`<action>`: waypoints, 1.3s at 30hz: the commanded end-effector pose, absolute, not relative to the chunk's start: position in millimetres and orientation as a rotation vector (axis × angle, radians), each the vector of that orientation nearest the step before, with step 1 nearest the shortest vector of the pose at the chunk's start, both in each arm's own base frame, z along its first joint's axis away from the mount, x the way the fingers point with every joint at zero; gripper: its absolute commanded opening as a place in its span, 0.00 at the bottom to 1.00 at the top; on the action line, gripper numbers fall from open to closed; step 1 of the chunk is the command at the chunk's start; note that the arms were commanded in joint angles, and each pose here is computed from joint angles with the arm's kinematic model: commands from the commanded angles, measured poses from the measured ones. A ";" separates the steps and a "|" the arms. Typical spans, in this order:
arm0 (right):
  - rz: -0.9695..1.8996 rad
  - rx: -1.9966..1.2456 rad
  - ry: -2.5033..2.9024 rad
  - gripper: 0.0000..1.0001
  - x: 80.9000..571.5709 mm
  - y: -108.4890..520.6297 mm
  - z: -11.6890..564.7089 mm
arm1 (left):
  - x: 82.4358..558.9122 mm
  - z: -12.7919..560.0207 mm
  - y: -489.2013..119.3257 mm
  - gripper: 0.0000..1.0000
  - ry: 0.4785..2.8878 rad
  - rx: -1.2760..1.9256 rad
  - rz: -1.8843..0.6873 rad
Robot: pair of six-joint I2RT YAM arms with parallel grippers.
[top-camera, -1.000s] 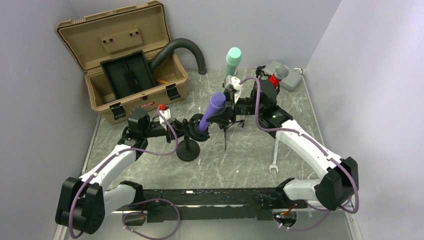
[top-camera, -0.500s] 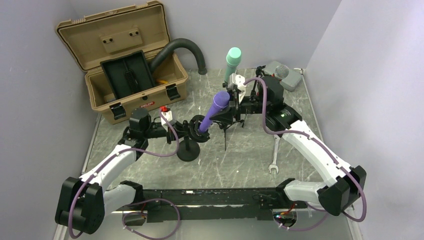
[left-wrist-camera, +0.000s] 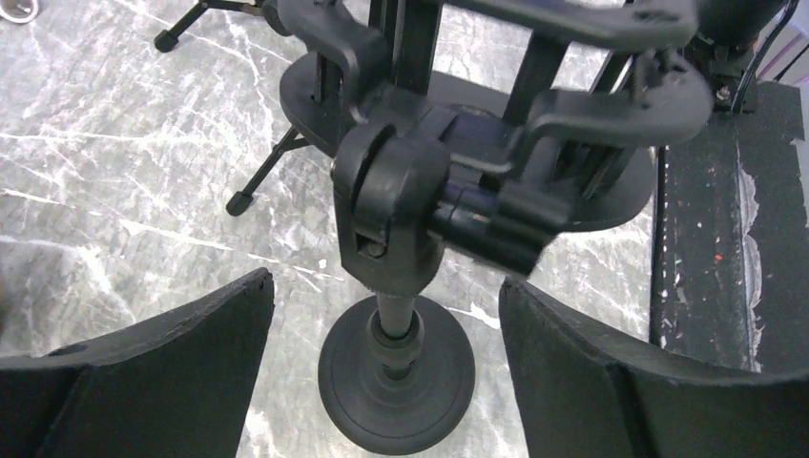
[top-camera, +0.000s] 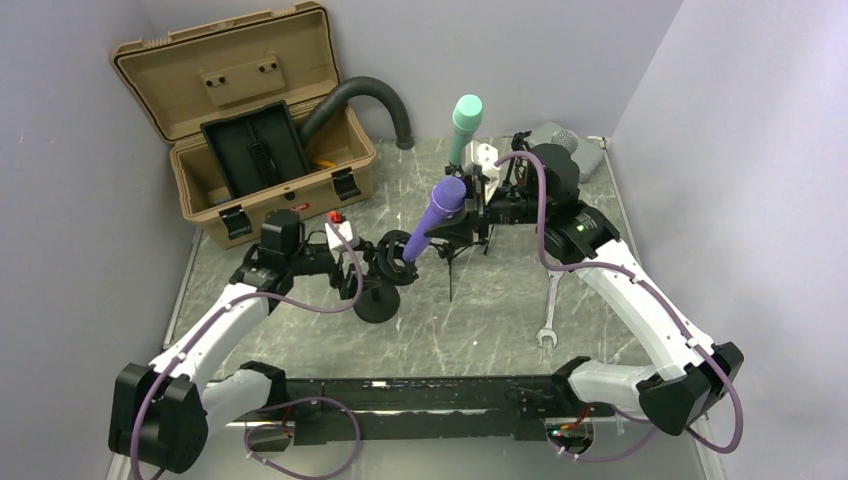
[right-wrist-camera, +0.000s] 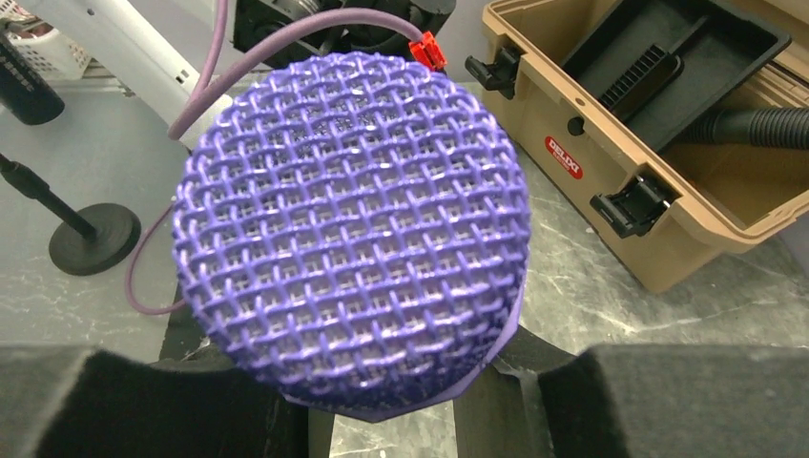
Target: Remove the microphone from the stand
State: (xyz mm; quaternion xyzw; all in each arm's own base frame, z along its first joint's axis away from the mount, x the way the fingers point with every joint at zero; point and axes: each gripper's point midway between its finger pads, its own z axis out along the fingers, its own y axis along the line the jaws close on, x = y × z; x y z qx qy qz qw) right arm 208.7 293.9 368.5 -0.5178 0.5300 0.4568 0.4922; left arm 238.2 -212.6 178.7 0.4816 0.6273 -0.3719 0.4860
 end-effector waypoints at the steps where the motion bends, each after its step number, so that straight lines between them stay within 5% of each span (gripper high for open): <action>1: 1.070 -1.269 1.207 0.02 205.6 291.1 397.6 | 235.6 204.9 -205.1 0.93 1.468 1.244 -0.792; 14: 1.118 -1.294 1.191 0.02 197.7 297.5 417.5 | 224.8 309.5 -163.4 0.99 1.448 1.325 -0.483; 22: 1.231 -1.305 1.170 0.02 196.9 314.6 430.1 | 229.6 385.2 -215.7 1.00 1.378 1.190 -0.780; 35: 1.290 -1.323 1.156 0.01 192.6 325.0 439.3 | 216.5 391.1 -274.4 0.99 1.295 1.206 -1.057; 39: 1.288 -1.323 1.154 0.02 192.9 325.3 438.7 | 210.5 381.8 -282.3 0.90 1.309 1.214 -1.141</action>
